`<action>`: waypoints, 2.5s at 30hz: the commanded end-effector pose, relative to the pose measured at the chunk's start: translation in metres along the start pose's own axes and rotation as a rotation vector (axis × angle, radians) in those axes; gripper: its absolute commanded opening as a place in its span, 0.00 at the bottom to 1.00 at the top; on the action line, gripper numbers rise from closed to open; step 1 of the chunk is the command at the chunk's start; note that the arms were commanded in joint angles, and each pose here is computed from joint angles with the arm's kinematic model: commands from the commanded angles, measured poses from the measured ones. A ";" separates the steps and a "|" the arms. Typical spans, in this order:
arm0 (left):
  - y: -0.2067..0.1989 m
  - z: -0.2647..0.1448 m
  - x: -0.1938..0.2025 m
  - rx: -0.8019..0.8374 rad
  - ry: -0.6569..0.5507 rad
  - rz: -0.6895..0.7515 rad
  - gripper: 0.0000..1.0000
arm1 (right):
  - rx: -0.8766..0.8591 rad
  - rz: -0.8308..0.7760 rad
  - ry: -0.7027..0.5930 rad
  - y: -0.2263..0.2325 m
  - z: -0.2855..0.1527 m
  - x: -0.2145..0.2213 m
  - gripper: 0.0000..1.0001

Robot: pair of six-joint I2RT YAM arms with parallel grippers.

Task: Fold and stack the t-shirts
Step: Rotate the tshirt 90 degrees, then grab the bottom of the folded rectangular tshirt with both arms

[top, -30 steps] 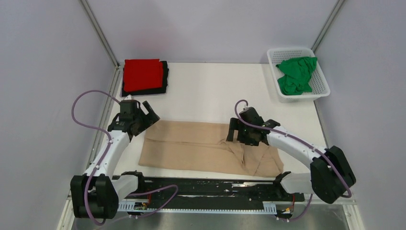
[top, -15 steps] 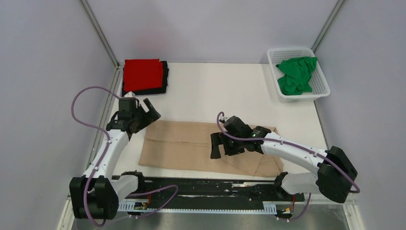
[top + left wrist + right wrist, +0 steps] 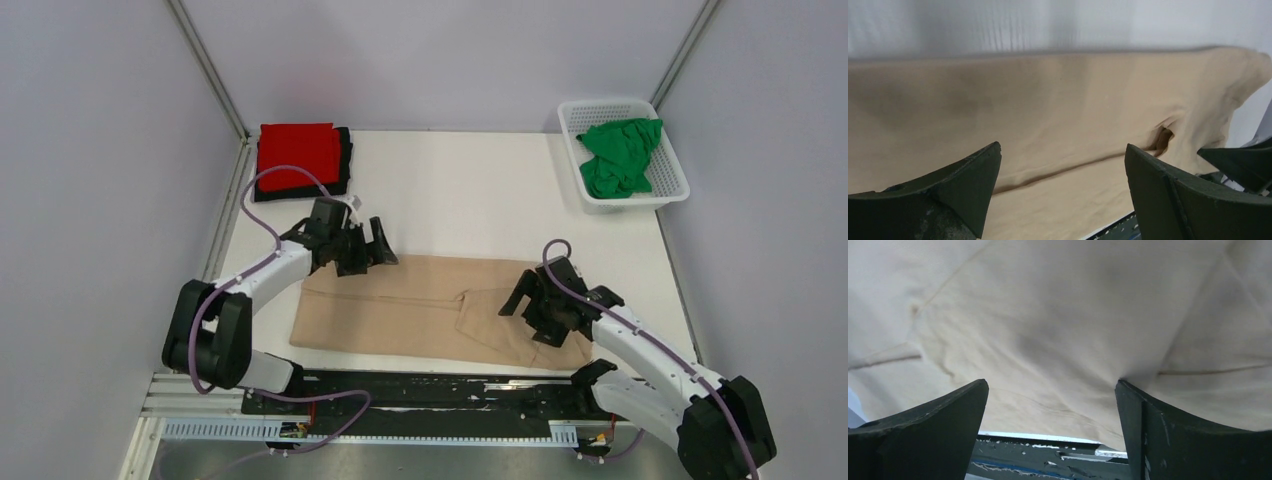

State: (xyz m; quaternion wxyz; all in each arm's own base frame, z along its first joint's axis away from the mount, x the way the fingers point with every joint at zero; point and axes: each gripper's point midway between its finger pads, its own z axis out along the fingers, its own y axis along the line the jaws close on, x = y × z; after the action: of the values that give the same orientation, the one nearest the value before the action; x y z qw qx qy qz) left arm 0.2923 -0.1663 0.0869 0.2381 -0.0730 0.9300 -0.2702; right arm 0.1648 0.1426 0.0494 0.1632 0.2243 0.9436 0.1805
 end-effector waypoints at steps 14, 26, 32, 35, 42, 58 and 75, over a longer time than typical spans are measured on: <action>0.016 0.034 0.068 -0.020 0.206 -0.102 1.00 | 0.109 0.179 -0.227 0.016 0.085 -0.189 1.00; -0.090 0.067 0.093 0.183 0.252 0.034 1.00 | -0.187 -0.128 -0.142 0.151 0.216 -0.334 1.00; -0.120 0.085 0.115 0.222 0.362 0.162 1.00 | -0.377 -0.254 -0.189 0.206 0.230 -0.357 1.00; -0.131 0.077 0.108 0.252 0.327 0.201 1.00 | -0.376 -0.344 -0.284 0.222 0.208 -0.374 1.00; -0.149 0.035 0.092 0.327 0.257 0.332 1.00 | -0.333 -0.444 -0.457 0.238 0.097 -0.387 1.00; -0.039 -0.034 0.143 0.053 0.251 0.273 1.00 | 0.013 -0.184 -0.110 0.049 0.024 -0.090 0.99; -0.018 -0.010 0.177 0.076 0.325 0.194 0.64 | -0.174 -0.131 0.322 0.010 -0.008 0.064 0.85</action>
State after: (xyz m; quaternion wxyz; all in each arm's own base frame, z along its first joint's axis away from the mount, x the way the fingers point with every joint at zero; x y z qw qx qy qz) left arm 0.1245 -0.2128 0.0304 0.1015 0.0671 0.9543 -0.2730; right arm 0.1291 0.1707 0.0459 0.0883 0.1116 0.9550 0.2603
